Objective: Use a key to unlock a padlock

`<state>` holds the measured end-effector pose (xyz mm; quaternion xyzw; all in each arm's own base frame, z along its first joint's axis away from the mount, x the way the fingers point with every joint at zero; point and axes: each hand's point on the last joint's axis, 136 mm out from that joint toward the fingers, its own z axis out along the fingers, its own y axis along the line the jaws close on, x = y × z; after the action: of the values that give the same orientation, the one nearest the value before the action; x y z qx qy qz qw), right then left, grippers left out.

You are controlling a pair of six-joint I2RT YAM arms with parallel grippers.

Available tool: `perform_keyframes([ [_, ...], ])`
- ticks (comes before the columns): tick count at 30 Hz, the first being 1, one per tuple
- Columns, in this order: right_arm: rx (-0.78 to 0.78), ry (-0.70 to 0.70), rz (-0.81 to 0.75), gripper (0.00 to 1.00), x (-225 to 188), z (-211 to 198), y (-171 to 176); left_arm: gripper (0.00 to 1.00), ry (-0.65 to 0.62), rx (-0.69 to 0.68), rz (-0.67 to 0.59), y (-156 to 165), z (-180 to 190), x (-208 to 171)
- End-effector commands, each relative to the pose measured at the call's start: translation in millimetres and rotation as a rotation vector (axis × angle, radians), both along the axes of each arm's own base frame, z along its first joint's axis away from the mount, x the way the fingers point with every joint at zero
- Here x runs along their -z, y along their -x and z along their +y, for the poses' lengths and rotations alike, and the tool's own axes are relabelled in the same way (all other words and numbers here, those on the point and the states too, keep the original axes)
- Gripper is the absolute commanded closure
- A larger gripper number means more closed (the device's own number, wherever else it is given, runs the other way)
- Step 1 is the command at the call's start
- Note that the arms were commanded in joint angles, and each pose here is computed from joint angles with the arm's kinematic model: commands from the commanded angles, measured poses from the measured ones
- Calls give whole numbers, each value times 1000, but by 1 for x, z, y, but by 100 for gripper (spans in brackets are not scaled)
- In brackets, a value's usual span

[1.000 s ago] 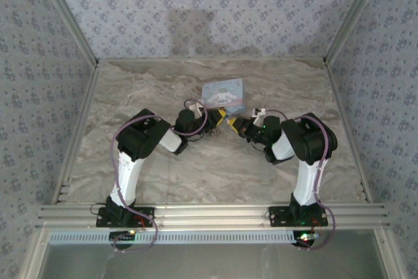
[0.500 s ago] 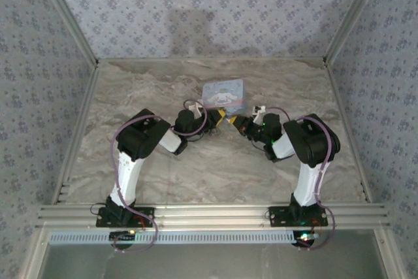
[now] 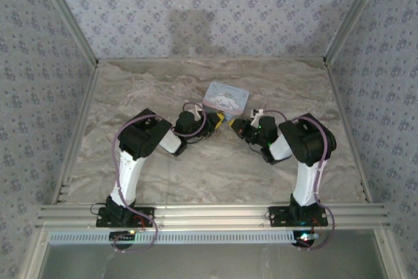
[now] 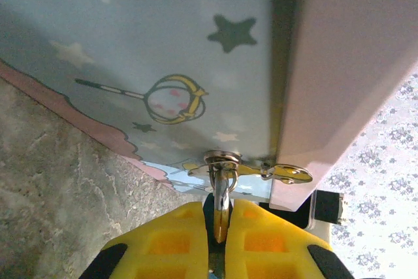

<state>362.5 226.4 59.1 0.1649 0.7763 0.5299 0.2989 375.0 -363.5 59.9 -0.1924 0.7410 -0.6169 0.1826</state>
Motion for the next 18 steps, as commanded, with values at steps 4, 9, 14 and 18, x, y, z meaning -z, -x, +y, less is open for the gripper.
perform_keyframes([
  [4, 4, -44, -134, 100, -28, 18, -2, 100, -40, 158, 120, 44, -18, 35],
  [9, 12, -45, -140, 100, -31, 23, -1, 100, -38, 154, 120, 45, -18, 36],
  [14, 21, -47, -122, 100, -27, 27, 3, 100, -32, 154, 118, 44, -18, 35],
  [18, 17, -43, -121, 100, -26, 33, 6, 100, -32, 153, 120, 44, -18, 36],
])
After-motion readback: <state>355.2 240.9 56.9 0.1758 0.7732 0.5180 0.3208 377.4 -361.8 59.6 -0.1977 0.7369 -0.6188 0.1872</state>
